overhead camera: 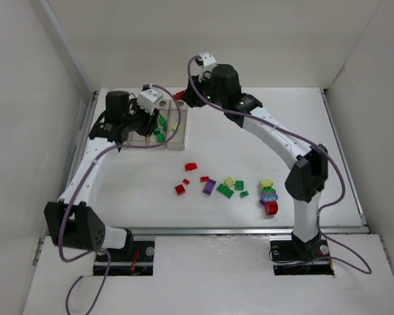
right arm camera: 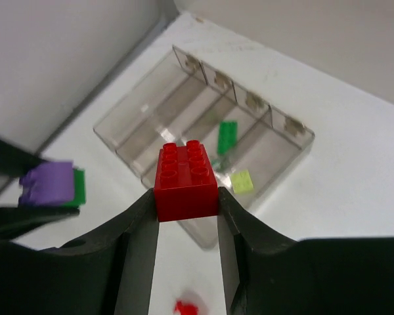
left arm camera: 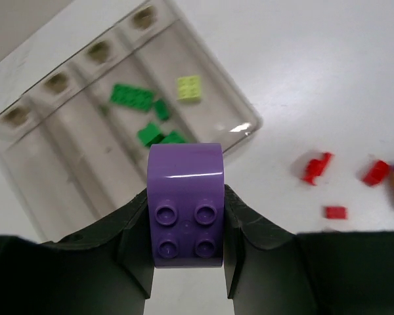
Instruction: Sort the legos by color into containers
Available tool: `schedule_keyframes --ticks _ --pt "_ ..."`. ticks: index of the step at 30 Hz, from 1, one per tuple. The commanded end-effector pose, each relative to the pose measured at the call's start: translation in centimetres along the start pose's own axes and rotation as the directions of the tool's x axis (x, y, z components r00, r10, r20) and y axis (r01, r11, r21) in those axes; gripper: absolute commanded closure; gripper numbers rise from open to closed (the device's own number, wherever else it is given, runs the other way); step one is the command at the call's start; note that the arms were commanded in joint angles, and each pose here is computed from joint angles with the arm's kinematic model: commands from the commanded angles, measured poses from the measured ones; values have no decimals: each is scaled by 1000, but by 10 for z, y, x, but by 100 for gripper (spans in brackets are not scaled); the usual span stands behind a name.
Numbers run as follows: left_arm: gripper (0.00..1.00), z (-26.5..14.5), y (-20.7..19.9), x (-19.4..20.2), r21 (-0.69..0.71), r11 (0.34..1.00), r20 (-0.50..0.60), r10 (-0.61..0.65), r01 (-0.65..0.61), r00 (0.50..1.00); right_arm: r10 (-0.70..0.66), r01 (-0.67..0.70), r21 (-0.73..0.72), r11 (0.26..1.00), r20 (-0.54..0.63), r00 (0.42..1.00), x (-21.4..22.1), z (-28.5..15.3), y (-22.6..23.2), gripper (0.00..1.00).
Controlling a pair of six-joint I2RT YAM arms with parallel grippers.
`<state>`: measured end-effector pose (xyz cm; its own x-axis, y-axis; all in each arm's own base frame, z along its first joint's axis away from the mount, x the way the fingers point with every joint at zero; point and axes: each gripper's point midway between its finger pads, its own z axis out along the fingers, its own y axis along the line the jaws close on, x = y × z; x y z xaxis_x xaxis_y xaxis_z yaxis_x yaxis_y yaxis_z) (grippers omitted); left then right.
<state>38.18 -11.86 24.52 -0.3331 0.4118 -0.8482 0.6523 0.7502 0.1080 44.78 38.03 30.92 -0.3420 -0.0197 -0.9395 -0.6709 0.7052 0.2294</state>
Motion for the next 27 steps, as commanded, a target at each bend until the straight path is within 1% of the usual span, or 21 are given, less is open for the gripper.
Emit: schedule_keyframes --ticks 1,2,3,4,5,6,7,8,9,11,14,15,18,19,23,24,27 --pt "100 -41 43 13 -338 937 36 -83 91 996 58 -52 -70 996 88 994 -21 45 27 100" --pt "100 -50 51 12 -401 910 75 -82 105 994 54 -44 -127 991 76 996 -15 57 44 100" --pt "100 -70 54 7 -463 880 120 -57 107 991 56 -35 -172 984 121 991 -34 63 58 100" --pt "100 -83 64 14 -545 829 128 -66 126 990 74 -60 -187 980 69 995 -3 91 59 100" --pt "100 -86 67 24 -585 800 141 -60 132 988 69 -54 -216 975 62 996 5 100 72 100" --pt "100 -101 68 21 -620 769 181 -51 154 982 75 -51 -237 970 96 993 -6 104 83 100" --pt "100 -108 71 23 -650 743 191 -47 163 980 76 -60 -235 970 56 996 23 125 81 100" --pt "100 -112 75 36 -690 705 176 -60 167 983 74 -60 -243 968 50 996 30 131 86 100" --pt "100 -115 77 36 -704 688 188 -54 173 981 70 -58 -263 963 38 997 40 136 95 100" --pt "100 -119 80 43 -730 663 176 -55 167 983 68 -59 -269 961 27 997 58 150 97 100" --pt "100 -118 81 47 -737 655 171 -58 167 984 68 -64 -245 967 9 998 78 161 96 100" --pt "100 -118 81 45 -738 654 179 -54 170 982 68 -64 -245 967 9 998 78 161 96 100" --pt "100 -116 83 43 -737 652 192 -56 182 980 64 -62 -253 966 0 998 93 168 106 100" --pt "100 -111 82 44 -727 663 187 -58 178 981 64 -61 -237 970 6 998 97 172 107 100" --pt "100 -109 83 41 -721 670 188 -56 177 981 67 -64 -179 982 14 998 102 177 96 98" --pt "100 -108 82 40 -713 679 190 -54 176 980 68 -64 -164 984 19 997 101 178 93 96" --pt "100 -105 79 38 -696 697 194 -50 173 980 70 -65 -138 988 27 997 103 181 88 73"
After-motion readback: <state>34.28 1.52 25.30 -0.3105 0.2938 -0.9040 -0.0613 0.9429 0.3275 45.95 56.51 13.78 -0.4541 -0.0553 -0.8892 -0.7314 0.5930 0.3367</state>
